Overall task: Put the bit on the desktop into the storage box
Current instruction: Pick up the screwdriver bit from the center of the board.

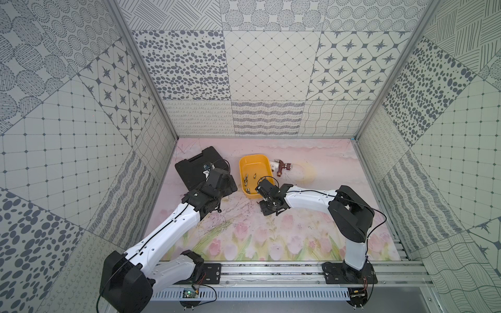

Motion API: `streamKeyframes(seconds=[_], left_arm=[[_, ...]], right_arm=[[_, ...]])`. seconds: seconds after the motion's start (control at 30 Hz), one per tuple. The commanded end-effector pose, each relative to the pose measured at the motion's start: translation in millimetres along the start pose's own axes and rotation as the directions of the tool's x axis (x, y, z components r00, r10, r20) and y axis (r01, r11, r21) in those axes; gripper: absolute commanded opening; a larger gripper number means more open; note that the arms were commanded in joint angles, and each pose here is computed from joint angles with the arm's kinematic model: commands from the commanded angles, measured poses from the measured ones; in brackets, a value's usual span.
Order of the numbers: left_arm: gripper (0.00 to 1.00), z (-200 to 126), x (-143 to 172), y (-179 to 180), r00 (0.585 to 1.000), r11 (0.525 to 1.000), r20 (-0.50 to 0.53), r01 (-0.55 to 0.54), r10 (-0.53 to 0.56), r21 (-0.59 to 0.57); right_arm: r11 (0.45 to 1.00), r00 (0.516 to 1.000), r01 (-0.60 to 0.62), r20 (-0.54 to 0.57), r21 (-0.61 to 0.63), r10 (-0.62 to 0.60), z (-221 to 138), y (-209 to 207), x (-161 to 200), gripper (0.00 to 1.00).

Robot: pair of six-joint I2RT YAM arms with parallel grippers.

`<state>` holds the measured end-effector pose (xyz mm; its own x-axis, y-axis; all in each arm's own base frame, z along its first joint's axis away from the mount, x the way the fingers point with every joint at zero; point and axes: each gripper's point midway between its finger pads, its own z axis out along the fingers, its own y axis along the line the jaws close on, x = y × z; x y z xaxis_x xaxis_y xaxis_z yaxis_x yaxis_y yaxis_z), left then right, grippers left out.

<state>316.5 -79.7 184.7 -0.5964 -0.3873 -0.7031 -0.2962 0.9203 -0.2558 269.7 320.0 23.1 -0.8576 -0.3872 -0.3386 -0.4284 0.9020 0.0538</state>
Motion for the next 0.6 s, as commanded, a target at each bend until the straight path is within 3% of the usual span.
streamKeyframes(seconds=[0.0, 0.57], left_arm=[[0.99, -3.4, -5.7, 1.6, 1.000, 1.000, 0.015, 0.005, -0.005, -0.006], [0.99, -8.1, -6.3, 5.7, 1.000, 1.000, 0.022, 0.006, -0.006, -0.012]], right_arm=[[0.999, 0.998, 0.021, -0.054, 0.045, -0.018, 8.1, -5.3, 12.4, 0.21], [0.998, 1.000, 0.018, -0.009, 0.060, -0.017, -11.0, -10.1, 6.0, 0.09]])
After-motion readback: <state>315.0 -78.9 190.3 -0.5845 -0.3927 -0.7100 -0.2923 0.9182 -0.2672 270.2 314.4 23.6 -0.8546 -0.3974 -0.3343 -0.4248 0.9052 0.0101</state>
